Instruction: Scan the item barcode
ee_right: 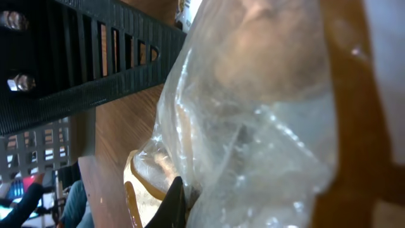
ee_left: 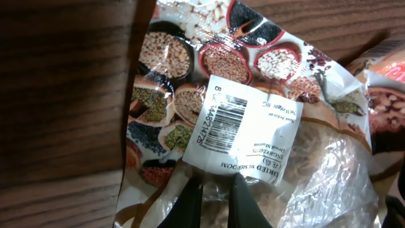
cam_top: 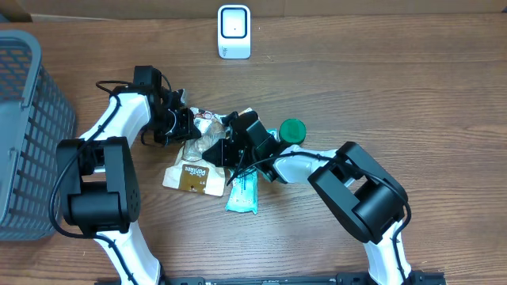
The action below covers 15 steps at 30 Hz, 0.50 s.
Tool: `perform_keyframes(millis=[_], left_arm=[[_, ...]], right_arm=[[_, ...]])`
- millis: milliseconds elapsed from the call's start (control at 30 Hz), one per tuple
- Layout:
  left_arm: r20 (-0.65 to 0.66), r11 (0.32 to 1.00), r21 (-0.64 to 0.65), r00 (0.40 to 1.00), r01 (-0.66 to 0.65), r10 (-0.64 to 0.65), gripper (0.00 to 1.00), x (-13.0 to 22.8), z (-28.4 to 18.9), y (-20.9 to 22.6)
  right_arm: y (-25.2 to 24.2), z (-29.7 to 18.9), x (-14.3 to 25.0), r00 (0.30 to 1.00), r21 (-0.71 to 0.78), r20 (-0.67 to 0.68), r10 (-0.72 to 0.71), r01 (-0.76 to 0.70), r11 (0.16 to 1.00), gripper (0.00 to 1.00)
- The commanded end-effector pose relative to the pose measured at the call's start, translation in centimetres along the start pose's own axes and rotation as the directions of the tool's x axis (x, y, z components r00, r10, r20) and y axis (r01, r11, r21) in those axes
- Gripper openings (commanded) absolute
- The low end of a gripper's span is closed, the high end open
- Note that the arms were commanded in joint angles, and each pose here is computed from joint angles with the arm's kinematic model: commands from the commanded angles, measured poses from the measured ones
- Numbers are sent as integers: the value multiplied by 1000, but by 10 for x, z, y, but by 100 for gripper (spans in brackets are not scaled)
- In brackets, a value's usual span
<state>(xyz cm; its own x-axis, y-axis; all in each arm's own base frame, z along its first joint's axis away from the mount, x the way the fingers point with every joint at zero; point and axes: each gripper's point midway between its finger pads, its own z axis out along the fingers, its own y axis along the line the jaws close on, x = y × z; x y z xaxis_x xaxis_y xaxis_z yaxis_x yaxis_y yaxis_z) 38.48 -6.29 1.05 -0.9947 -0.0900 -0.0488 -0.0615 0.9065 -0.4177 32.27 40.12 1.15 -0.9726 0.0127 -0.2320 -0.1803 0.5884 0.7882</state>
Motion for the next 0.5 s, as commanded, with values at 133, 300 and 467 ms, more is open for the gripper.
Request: perform_keyframes(millis=[133,300,467], left_arm=[[-54,984,-126,989,129,-137,4,5,-27,47],[147,988,-117,986,96,-79,4,-28,-109,24],[243,983,-166,969,77,-35,5,-29,-150,15]], right_arm=[[26,-37,-15,988,-56,-23,-154,152,987,4],[67,-72,-22,955,-73,-27,-294,292,954,4],[112,-105,-27,911,-124,-11,-412,407,905,4]])
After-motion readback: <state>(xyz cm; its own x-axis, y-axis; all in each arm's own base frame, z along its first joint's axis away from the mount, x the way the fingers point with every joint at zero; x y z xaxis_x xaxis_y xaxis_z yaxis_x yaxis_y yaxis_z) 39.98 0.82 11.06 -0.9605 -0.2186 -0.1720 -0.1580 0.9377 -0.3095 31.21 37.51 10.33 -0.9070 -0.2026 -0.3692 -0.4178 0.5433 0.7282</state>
